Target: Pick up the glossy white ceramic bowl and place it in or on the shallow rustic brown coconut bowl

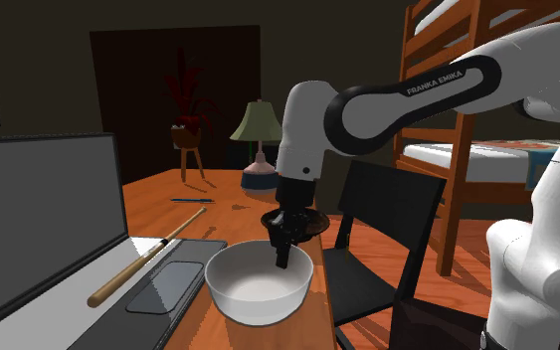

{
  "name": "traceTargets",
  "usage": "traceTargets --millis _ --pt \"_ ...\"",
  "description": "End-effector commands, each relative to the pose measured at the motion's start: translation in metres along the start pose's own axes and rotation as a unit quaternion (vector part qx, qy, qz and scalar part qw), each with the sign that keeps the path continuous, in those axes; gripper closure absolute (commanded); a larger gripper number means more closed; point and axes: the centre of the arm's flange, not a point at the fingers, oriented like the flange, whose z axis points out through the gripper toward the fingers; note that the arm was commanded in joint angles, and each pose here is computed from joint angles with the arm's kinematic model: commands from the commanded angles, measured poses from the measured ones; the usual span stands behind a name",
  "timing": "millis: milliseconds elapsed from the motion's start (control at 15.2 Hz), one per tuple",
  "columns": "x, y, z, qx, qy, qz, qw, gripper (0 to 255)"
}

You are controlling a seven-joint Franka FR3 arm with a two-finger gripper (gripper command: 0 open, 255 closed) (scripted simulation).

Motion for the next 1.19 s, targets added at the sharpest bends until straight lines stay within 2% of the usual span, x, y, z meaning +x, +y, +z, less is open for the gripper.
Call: traceTargets --millis 0,1122 --pt "0.0 -0.001 -0.005 0.0 0.0 0.0 1.0 255" --pt "0.004 -0.019 -0.093 0.0 0.0 0.0 1.0 255"
